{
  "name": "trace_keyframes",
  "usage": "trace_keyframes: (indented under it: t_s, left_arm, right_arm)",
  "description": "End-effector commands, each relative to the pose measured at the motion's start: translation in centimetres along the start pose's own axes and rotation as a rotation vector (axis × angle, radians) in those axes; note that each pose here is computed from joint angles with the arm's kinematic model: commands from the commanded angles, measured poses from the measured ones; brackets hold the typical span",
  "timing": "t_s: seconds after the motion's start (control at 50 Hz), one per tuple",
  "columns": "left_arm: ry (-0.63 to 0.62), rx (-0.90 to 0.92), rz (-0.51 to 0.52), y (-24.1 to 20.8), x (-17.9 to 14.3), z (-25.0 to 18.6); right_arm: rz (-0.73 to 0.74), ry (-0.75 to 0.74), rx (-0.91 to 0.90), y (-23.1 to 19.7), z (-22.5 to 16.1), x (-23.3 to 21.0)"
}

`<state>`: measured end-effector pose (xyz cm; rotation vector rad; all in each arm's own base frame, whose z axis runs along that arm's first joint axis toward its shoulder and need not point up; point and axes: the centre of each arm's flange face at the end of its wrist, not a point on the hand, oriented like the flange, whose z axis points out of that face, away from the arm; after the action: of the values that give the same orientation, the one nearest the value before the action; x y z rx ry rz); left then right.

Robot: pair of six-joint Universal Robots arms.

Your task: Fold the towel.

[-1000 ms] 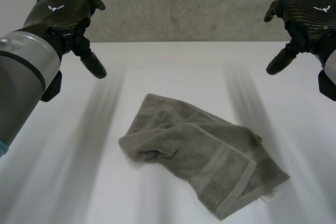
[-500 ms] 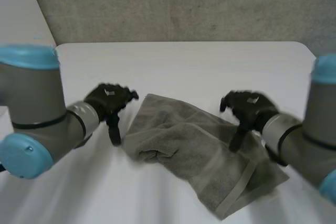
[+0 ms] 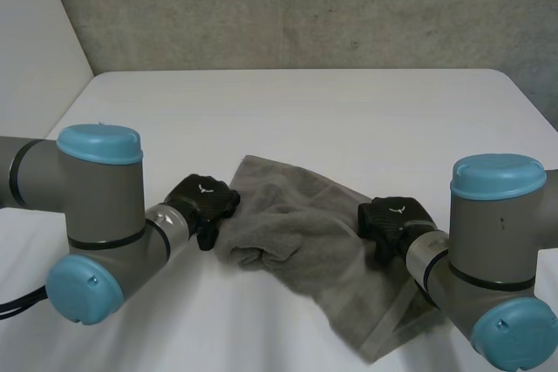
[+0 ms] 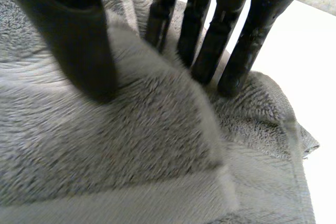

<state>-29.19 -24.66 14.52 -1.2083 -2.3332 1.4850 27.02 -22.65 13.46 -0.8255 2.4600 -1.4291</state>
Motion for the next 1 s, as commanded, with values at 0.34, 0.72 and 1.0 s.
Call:
trace_keyframes:
  t_s: [0.34, 0.72, 1.0]
  left_arm:
    - [-0.633, 0.735, -0.189, -20.0, -11.4, -6.3]
    - [-0.401, 0.436, -0.230, -8.5, -5.0, -6.8]
    - [-0.178, 0.191, -0.128, 1.9, 1.1, -5.2]
  right_arm:
    - [-0.342, 0.099, 0.836, -22.4, -3.4, 3.1]
    - [-0.437, -0.053, 0.651, -16.6, -3.2, 1.0]
    - [-0.408, -0.170, 0.259, -4.1, 1.3, -0.6]
